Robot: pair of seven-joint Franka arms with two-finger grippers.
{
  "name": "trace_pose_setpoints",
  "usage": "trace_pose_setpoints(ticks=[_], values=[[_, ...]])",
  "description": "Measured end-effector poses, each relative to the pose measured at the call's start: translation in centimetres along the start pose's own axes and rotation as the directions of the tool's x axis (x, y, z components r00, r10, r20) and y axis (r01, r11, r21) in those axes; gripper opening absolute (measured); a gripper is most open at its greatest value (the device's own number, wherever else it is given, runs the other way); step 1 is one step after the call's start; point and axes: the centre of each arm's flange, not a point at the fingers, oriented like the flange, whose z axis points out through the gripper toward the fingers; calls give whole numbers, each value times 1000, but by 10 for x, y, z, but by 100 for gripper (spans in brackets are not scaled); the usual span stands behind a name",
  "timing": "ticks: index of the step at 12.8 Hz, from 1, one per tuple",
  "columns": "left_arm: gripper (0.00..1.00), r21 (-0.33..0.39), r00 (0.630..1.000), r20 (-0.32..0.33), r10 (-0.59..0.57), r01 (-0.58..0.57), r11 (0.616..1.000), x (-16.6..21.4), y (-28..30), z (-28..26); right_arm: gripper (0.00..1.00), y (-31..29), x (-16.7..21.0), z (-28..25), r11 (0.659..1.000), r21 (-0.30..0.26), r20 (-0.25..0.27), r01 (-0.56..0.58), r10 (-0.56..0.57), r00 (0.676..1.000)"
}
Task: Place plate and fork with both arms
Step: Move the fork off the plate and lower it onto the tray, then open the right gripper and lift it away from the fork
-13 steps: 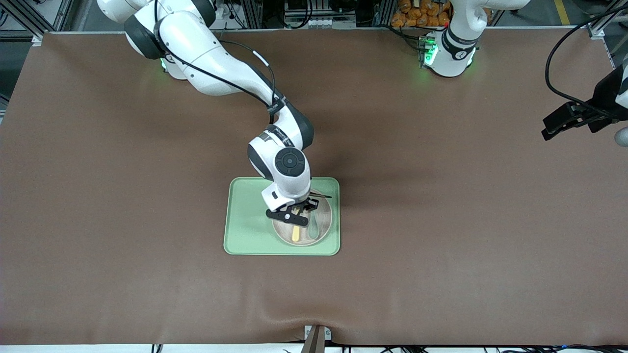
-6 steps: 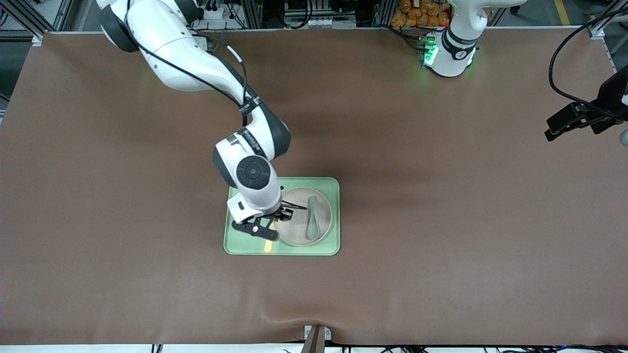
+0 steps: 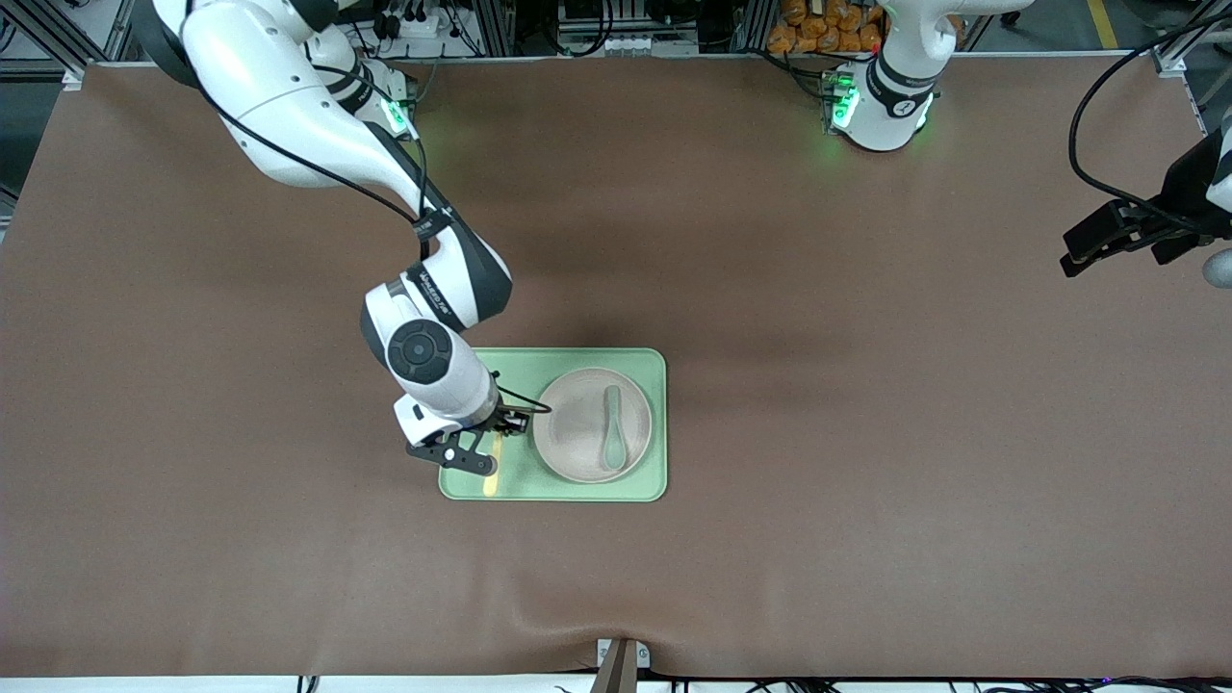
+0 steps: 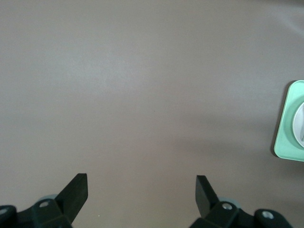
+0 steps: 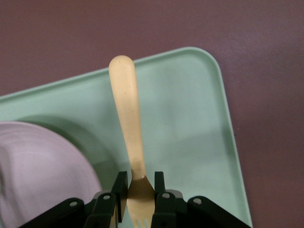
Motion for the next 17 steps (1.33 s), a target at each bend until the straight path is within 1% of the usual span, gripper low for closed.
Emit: trace_pose_setpoints(ticks=[2,5,10,11,12,13,15,17], values=[[100,0,1000,-1,1,-1,1000,0,0,0,27,5,-17,10,1000,-3,2,21,-21,1000],[100,0,1000,-2,-1,1,1000,0,0,0,27,10,-35,29,999,14,-3,36,-36,999],[100,-2,1000,-15,-13,13,1000,-2,-8,-8,27,12,-39,35,999,10,5,39,-39,999],[100,-3,1000,-18,-16,16,1000,-3,-9,-10,32,12,-39,35,999,10,4,38,-38,999],[100,-3,1000,-20,-17,17,1000,-3,-10,-12,32,12,-39,35,999,11,1,38,-38,999],[100,-3,1000,-19,-19,19,1000,-3,-11,-12,39,12,-37,33,999,13,-2,36,-36,999],[100,-2,999,-18,-27,27,1000,-3,-16,-12,61,13,-32,25,999,19,-18,31,-30,999],[100,-1,999,-13,-31,31,1000,-3,-18,-11,83,20,-16,7,999,30,-45,10,-9,999]])
